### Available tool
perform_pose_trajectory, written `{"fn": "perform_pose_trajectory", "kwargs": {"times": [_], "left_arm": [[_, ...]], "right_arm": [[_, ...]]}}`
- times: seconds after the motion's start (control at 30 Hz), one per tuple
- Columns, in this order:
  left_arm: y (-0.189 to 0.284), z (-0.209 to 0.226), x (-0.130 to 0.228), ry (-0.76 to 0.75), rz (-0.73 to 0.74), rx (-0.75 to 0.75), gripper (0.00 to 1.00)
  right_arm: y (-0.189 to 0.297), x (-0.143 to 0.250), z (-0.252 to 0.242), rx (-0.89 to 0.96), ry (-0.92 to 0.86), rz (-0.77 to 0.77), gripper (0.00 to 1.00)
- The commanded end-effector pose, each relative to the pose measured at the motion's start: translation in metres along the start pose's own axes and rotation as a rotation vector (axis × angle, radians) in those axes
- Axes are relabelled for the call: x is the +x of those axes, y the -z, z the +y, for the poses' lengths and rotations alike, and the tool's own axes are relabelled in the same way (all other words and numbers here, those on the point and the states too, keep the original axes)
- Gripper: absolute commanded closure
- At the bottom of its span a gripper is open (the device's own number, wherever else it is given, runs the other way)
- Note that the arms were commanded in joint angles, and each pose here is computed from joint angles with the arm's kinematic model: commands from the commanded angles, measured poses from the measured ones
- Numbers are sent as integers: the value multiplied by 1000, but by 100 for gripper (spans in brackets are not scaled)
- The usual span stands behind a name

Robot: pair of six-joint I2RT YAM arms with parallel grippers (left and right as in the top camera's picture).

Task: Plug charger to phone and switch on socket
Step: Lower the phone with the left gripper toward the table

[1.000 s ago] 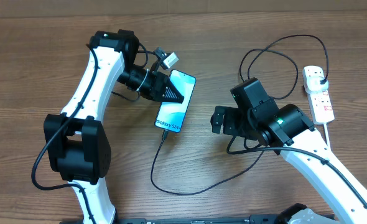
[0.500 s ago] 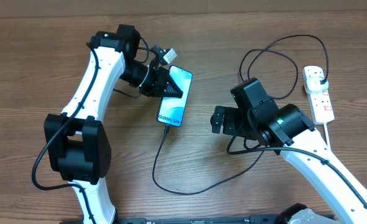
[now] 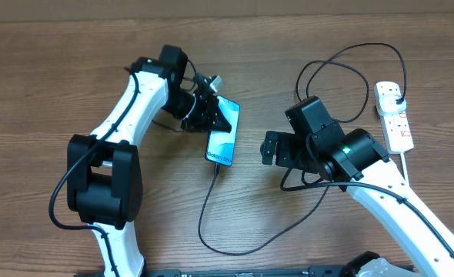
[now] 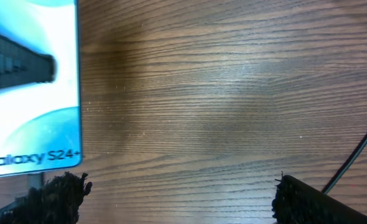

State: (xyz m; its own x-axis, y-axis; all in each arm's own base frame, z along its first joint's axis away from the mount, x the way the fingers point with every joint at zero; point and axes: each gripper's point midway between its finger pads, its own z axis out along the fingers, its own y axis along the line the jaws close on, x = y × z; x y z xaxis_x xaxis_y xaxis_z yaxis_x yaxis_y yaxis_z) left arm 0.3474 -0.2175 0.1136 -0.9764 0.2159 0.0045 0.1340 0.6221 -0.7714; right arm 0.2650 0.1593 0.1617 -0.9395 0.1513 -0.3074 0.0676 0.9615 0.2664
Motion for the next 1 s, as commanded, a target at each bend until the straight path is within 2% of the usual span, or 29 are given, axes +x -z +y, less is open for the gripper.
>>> {"fn": "perform_pose_trajectory", "kwargs": {"times": [0.0, 0.47, 0.67, 0.97], "left_arm": [[-9, 4, 3, 63, 8, 18, 96], [-22, 33, -4, 152, -48, -53, 96], [-21, 65, -4, 278, -85, -216, 96], [-20, 73, -6, 276, -103, -257, 96]], "right_arm": [[5, -8, 3, -7, -1, -27, 0], [5, -8, 3, -7, -1, -27, 0], [5, -7, 2, -5, -2, -24, 0], [5, -6, 2, -3, -2, -22, 0]]}}
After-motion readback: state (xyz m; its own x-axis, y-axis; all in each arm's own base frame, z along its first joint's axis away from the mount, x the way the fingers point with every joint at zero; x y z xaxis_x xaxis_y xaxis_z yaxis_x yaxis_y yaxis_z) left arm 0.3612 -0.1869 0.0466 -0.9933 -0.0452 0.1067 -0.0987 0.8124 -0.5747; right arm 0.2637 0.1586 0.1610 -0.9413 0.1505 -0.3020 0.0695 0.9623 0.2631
